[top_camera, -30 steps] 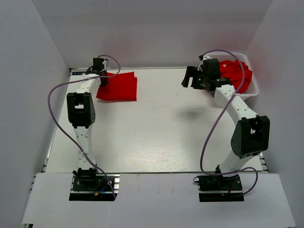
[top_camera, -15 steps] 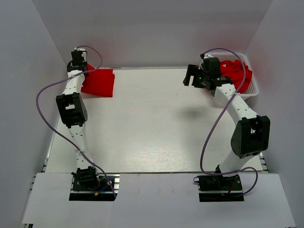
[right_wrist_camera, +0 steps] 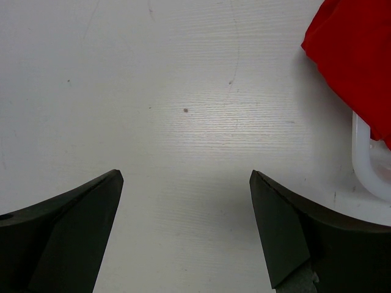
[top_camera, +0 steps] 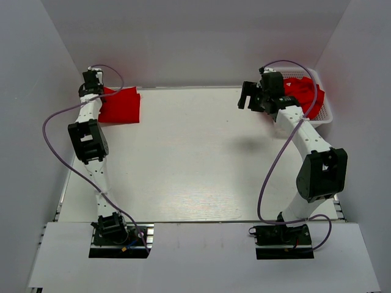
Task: Fold and stack the t-shirts
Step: Put the neatly folded tshirt into the corner of the board with the left arm
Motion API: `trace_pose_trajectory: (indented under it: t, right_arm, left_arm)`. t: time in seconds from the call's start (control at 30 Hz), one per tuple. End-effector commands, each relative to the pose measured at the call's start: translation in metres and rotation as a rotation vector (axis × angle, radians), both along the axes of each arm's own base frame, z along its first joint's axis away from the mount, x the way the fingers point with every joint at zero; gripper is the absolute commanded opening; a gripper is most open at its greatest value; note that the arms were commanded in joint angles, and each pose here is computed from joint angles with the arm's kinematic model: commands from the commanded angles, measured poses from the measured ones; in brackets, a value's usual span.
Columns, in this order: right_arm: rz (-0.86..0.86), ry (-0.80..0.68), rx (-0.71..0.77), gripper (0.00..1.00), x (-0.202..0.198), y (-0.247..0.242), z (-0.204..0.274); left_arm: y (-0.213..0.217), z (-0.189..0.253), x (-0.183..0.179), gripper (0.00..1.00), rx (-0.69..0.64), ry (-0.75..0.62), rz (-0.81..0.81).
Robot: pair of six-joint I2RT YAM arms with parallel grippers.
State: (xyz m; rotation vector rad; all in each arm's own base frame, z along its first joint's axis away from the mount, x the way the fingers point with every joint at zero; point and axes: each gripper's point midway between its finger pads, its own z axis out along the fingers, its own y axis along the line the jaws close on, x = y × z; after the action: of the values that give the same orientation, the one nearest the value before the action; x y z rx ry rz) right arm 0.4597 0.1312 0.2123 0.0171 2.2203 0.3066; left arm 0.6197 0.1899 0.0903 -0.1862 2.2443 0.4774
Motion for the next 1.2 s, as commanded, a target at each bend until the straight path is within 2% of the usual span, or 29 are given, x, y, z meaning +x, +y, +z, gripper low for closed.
trace_pose_trajectory:
  t: [0.0,0.03,0.1,0.3,0.4,0.47,0.5,0.57,0.6,0.63,0.67,0.7,0.73,0.77,0.8,0.87,0.9,0.97,1.07,1.17]
  right_arm:
    - [0.003,-0.032,-0.009,0.90,0.009,0.000,0.014]
    - [0.005,-0.033,-0.003,0.90,0.009,0.001,0.016]
    - [0.012,-0.032,-0.002,0.90,0.009,0.000,0.015]
    - [0.017,-0.031,0.005,0.90,0.004,0.003,0.017]
    - [0.007,-0.036,0.021,0.90,0.002,0.002,0.022]
    - [-0.014,-0.025,0.020,0.90,-0.001,-0.002,0.019]
    - [-0.031,-0.013,0.025,0.90,-0.003,-0.003,0.014]
    - [-0.040,-0.007,0.037,0.90,-0.009,-0.004,0.011]
    - [-0.051,0.004,0.049,0.90,-0.010,-0.004,0.008]
    - [-0.035,0.010,0.067,0.90,-0.015,-0.001,0.005]
    - [-0.042,0.029,0.067,0.90,-0.018,-0.002,-0.003]
    - [-0.040,0.035,0.080,0.90,-0.021,0.000,-0.004]
    - [-0.034,0.061,0.084,0.90,-0.029,0.001,-0.014]
    - [-0.040,0.067,0.086,0.90,-0.033,-0.001,-0.015]
    - [-0.049,0.080,0.098,0.90,-0.035,-0.001,-0.018]
    - [-0.051,0.087,0.104,0.90,-0.049,-0.003,-0.023]
    - [-0.046,0.062,0.110,0.90,-0.051,-0.002,-0.017]
    - [-0.052,0.084,0.110,0.90,-0.065,-0.006,-0.029]
    - [-0.056,0.071,0.116,0.90,-0.077,-0.009,-0.031]
    - [-0.017,0.063,0.151,0.90,-0.088,-0.003,-0.034]
  left_arm:
    - [0.003,0.054,0.018,0.76,0.026,-0.129,-0.032]
    - [0.003,0.061,0.018,0.93,0.029,-0.139,-0.032]
    - [0.002,0.069,0.017,1.00,0.032,-0.151,-0.032]
    - [-0.019,0.135,0.011,1.00,0.015,-0.235,-0.071]
    - [-0.045,0.172,0.004,1.00,-0.085,-0.289,-0.118]
    - [-0.076,0.170,-0.007,1.00,-0.217,-0.261,-0.175]
    - [-0.112,0.156,-0.012,1.00,-0.289,-0.216,-0.260]
    - [-0.145,0.165,-0.026,1.00,-0.338,-0.211,-0.286]
    - [-0.164,0.145,-0.035,1.00,-0.383,-0.155,-0.281]
    - [-0.200,0.140,-0.040,1.00,-0.397,-0.132,-0.304]
    - [-0.223,0.141,-0.049,1.00,-0.410,-0.115,-0.335]
    - [-0.241,0.124,-0.061,1.00,-0.411,-0.063,-0.320]
    - [-0.287,0.118,-0.074,1.00,-0.418,-0.029,-0.379]
    - [-0.304,0.111,-0.087,1.00,-0.427,-0.003,-0.388]
    - [-0.319,0.097,-0.116,1.00,-0.479,0.049,-0.387]
    - [-0.343,0.095,-0.143,1.00,-0.516,0.033,-0.415]
    - [-0.337,0.087,-0.172,1.00,-0.518,0.048,-0.370]
    - [-0.338,0.069,-0.204,1.00,-0.494,0.101,-0.337]
    - [-0.342,0.066,-0.231,1.00,-0.484,0.119,-0.313]
    - [-0.345,0.062,-0.242,1.00,-0.475,0.126,-0.306]
